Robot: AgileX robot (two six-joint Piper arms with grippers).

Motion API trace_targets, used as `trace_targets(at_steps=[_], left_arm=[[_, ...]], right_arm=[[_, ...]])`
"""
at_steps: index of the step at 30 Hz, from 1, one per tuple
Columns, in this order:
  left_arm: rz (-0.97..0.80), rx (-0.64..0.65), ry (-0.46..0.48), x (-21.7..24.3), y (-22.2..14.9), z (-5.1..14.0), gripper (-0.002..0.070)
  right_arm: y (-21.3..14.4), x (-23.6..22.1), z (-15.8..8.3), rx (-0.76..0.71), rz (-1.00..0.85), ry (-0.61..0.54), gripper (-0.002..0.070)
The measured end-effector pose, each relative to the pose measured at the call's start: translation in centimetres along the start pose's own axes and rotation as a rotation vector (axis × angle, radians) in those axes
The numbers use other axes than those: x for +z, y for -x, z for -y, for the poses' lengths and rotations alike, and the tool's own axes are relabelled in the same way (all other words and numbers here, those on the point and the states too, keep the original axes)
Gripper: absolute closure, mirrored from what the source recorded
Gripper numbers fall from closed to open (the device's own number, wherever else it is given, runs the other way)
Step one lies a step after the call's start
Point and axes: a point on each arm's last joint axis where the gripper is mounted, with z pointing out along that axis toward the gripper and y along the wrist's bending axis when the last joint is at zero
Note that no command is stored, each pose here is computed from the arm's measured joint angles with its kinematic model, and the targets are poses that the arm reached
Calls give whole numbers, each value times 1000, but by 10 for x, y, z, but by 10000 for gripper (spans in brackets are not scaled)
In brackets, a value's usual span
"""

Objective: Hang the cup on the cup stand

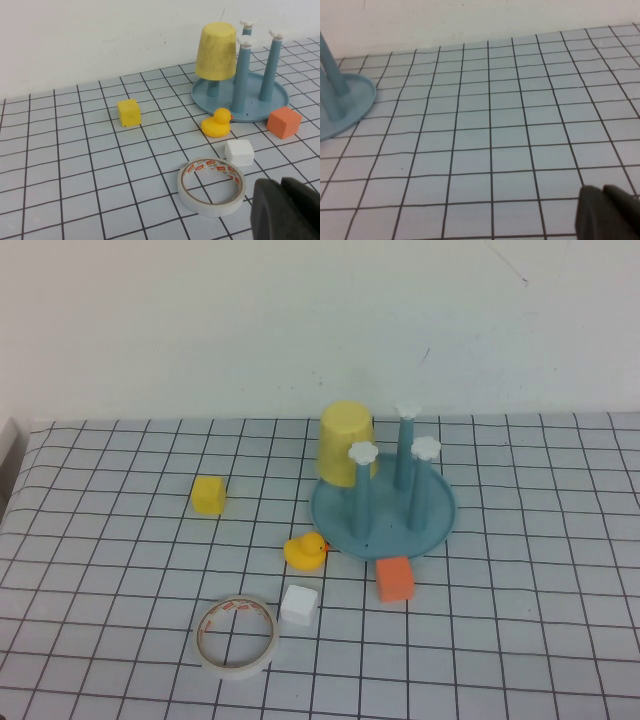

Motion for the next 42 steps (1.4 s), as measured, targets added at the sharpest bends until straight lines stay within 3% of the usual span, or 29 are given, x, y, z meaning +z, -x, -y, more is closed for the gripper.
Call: trace_targets(at_steps=[26,31,37,42], left_arm=[[0,0,0,0,0,0,677],[-47,-26,-18,8,-15,2,677],[9,-7,72,18,-28,1,677],[117,16,267,24,-35,-8,677]], right_arm=[[0,0,0,-45,-6,-1,676],[0,0,0,-47,-6,-2,676],[0,0,0,-47,-8,-2,676],[0,0,0,-50,-10,-3,676]])
